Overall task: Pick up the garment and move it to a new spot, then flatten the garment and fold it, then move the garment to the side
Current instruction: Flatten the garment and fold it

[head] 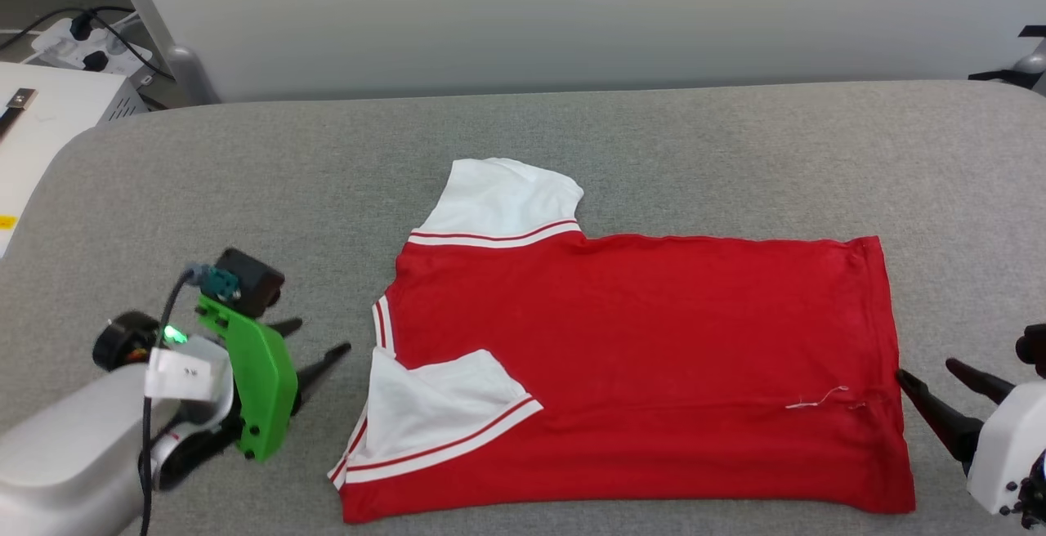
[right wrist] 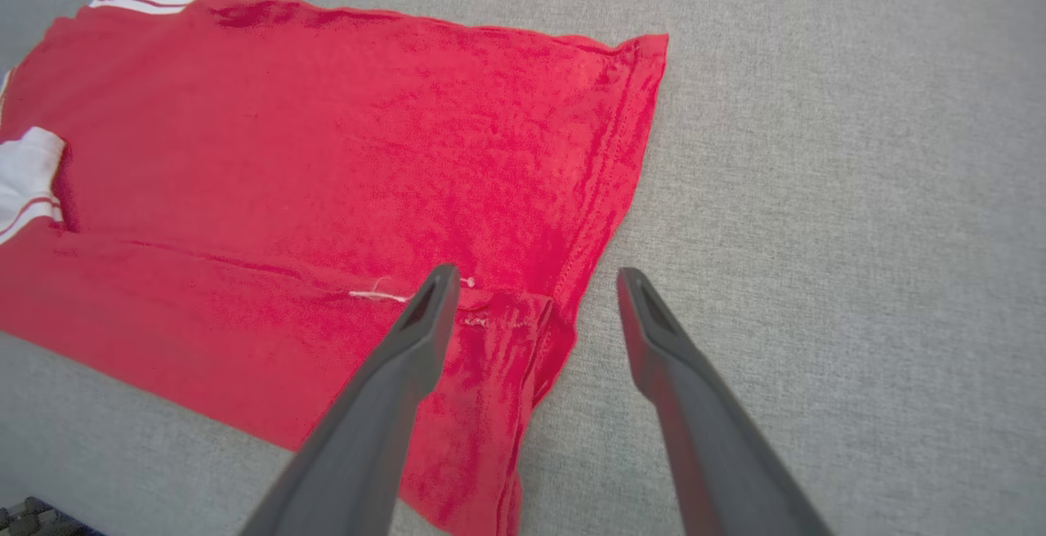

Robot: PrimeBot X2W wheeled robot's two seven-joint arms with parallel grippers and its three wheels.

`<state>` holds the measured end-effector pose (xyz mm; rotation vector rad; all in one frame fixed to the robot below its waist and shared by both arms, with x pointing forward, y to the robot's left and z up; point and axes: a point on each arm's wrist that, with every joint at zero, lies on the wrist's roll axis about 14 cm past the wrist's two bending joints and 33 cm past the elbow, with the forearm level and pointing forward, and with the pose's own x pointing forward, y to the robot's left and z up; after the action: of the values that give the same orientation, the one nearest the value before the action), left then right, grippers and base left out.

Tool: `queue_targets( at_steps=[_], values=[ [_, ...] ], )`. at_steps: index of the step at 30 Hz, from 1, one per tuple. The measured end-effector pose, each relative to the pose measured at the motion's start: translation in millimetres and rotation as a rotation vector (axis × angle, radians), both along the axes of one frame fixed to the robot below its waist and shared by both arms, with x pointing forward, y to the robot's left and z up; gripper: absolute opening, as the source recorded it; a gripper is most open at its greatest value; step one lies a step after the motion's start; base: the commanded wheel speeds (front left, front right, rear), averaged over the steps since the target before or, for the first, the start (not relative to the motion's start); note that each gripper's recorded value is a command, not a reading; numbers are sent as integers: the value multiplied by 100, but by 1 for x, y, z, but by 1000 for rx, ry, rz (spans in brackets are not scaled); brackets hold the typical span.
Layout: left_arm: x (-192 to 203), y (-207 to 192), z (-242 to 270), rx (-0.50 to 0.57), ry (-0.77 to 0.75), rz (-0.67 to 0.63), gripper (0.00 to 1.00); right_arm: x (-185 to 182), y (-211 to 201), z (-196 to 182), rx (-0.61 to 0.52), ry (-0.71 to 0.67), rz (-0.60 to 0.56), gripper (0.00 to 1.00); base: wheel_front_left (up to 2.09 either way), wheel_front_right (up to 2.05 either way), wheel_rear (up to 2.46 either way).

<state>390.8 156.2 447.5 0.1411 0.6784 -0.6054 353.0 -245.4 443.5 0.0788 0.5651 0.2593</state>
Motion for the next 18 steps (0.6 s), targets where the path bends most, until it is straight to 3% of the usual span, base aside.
queue_targets(
  at_steps=[11, 18],
  values=[
    [107, -21, 104, -41, -351, 12, 100, 33, 4, 66, 34, -432, -113, 100, 0, 0, 0],
    [156, -56, 117, -41, -358, -32, 100, 39, 18, 69, 46, -512, -148, 100, 0, 0, 0]
  ],
)
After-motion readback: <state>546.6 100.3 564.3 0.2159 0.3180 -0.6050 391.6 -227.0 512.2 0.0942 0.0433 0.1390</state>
